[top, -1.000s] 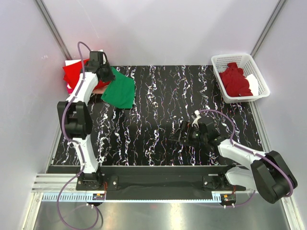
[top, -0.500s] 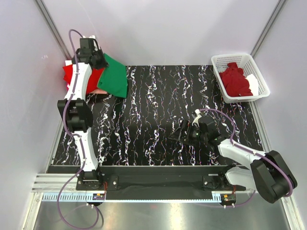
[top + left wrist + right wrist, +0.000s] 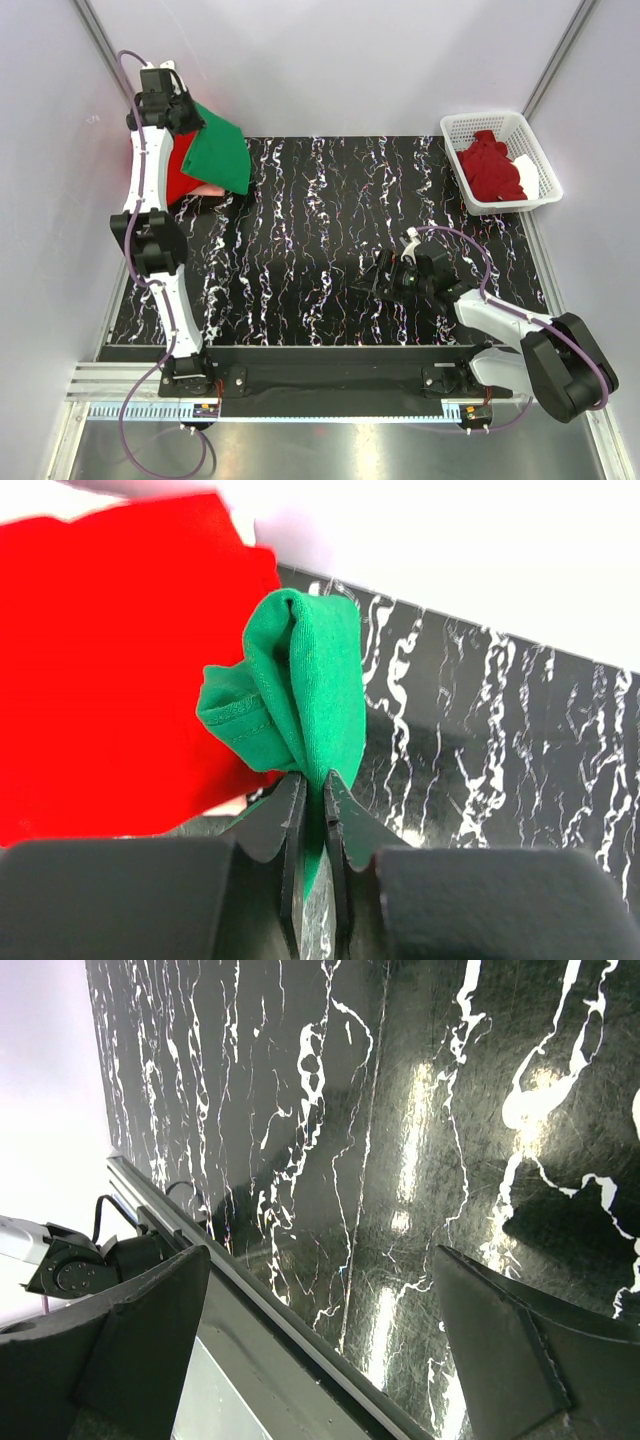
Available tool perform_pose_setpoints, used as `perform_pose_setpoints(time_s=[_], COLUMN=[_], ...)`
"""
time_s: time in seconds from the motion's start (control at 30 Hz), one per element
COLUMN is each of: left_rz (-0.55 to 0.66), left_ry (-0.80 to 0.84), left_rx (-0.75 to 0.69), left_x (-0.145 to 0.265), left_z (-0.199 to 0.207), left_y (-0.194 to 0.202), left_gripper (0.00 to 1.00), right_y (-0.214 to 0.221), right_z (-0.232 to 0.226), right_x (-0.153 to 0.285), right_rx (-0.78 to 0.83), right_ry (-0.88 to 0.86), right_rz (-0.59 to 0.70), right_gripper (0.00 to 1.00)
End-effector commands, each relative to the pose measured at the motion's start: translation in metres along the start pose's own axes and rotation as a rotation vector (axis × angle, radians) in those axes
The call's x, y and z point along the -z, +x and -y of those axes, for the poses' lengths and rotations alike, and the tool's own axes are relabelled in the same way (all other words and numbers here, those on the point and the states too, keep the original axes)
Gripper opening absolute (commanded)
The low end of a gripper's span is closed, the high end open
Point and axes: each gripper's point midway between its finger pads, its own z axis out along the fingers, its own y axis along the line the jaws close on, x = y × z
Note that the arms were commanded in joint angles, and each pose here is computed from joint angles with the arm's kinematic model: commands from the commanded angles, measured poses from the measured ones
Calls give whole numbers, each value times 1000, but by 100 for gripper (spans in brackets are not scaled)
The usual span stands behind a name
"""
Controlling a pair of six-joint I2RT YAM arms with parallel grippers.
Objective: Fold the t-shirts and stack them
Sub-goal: Neatly place the folded tshirt to the corner
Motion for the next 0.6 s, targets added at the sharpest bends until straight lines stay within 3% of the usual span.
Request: perform_pose_setpoints(time_s=[0.0,0.27,0.57], left_rz=[160,225,262], left_ry=[22,-5,-31], left_rx=[-18,-6,3], left_x=[26,39,33], left_z=[2,-15,-35], left_y=[-55,-78,-89], left_gripper=[11,9,13], right_y=[-10,-10,-10], right_z=[-11,-10,-9], right_x=[-1,-1,-1], right_rx=[17,9,4], right_ry=[-47,-47,-46], right_rz=[22,19,19], right_gripper=[100,99,99])
